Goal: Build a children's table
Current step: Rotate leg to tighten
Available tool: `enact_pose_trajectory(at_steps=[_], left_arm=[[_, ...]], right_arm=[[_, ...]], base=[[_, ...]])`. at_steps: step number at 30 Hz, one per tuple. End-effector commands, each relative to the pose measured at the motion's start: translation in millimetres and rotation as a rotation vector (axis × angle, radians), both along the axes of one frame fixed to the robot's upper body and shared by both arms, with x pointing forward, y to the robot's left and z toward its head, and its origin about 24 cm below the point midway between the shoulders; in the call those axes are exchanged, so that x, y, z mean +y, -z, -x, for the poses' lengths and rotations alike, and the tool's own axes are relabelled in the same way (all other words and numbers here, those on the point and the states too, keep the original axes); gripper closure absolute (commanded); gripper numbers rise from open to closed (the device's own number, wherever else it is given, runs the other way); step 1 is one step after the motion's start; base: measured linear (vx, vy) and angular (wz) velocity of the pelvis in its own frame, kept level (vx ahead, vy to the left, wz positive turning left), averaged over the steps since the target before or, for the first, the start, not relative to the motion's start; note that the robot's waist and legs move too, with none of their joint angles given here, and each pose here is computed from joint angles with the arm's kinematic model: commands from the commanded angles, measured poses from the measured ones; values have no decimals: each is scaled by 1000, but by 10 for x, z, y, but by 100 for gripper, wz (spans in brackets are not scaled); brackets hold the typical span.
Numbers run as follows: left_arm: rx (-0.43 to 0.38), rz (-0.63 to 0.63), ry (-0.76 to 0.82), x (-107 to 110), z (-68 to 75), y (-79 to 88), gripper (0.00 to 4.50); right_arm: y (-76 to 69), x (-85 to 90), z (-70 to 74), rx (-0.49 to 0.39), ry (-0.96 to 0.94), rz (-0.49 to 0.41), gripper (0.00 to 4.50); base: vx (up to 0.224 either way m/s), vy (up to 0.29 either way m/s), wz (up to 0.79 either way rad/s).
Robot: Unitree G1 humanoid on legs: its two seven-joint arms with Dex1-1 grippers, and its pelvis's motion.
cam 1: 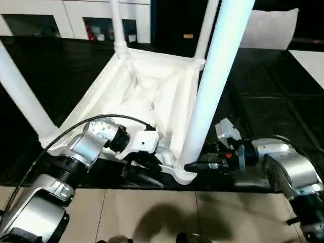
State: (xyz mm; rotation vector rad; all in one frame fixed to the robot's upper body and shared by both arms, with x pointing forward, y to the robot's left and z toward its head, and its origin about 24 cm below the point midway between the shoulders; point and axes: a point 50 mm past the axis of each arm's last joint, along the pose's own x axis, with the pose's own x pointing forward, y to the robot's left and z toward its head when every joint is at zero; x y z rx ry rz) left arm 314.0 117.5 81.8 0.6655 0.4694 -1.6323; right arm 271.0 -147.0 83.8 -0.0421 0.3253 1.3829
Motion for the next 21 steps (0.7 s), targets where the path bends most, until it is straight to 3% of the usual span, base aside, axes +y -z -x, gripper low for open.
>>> enact_pose_trajectory(at_steps=[1,10,19,21], left_arm=[[5,53,-97,-130,-17,18,450],[-6,147,-305,-485,-40,-87,450],[-56,279,-670,-771,-275,-228,450],[-86,300,-730,-796,-312,-277,450]], right_arm=[[37,187,29,27,21,-65,254],[210,479,-228,23,533,-47,256],[190,774,-513,32,931,-23,256],[150,822,-562,6,975,-56,201]], base=[[0,0,0],[0,0,0],[0,0,0],[0,0,0]])
